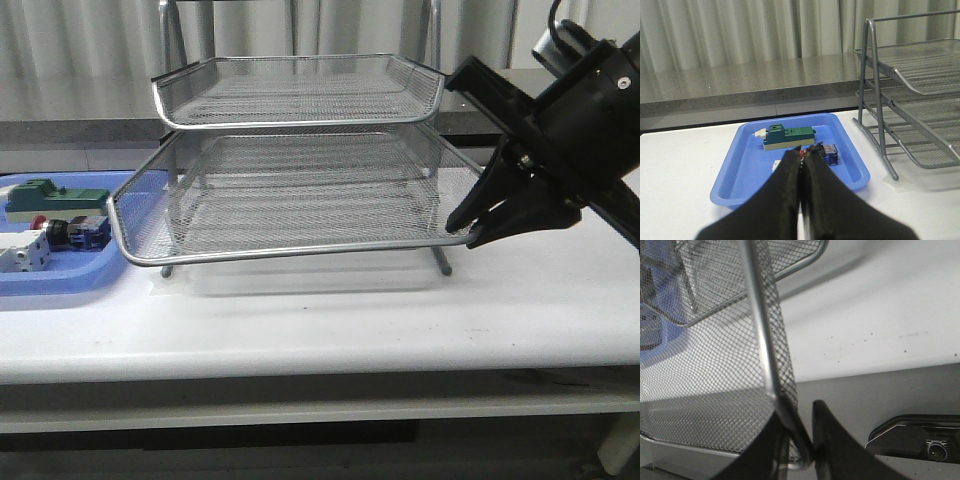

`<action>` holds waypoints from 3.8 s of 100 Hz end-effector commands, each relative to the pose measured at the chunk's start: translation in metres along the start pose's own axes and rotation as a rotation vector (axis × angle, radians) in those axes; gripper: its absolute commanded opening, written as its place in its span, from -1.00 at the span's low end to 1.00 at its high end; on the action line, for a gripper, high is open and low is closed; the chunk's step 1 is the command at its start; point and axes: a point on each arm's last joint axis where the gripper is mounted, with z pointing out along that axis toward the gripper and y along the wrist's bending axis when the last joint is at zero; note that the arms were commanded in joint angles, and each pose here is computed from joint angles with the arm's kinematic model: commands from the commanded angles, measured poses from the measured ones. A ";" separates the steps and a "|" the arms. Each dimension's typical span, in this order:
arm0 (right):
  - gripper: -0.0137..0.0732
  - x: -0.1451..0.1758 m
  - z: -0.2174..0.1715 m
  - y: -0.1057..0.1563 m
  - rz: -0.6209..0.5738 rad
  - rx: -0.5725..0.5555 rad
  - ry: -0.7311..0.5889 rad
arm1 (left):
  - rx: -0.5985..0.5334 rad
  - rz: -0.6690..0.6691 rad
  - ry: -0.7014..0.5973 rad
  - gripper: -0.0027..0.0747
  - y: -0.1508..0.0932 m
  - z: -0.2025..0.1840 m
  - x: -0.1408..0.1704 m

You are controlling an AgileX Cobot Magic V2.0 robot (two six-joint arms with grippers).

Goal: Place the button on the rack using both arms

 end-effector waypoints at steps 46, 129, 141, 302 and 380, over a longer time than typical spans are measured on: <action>0.61 0.002 -0.034 0.015 -0.233 -0.028 -0.050 | 0.011 -0.019 -0.068 -0.98 -0.002 -0.001 0.007; 0.61 0.044 -0.190 0.019 -0.561 0.237 -0.472 | 0.011 -0.019 -0.068 -0.98 -0.002 -0.001 0.007; 0.61 0.055 -0.209 0.008 -0.535 0.331 -0.494 | 0.011 -0.019 -0.068 -0.98 -0.002 -0.001 0.007; -0.84 0.091 -0.244 -0.010 -0.496 0.402 -0.490 | 0.012 -0.019 -0.113 -0.98 -0.002 -0.002 0.002; -0.84 0.091 -0.244 -0.010 -0.496 0.402 -0.490 | 0.003 -0.068 0.138 -0.98 0.009 0.039 -0.120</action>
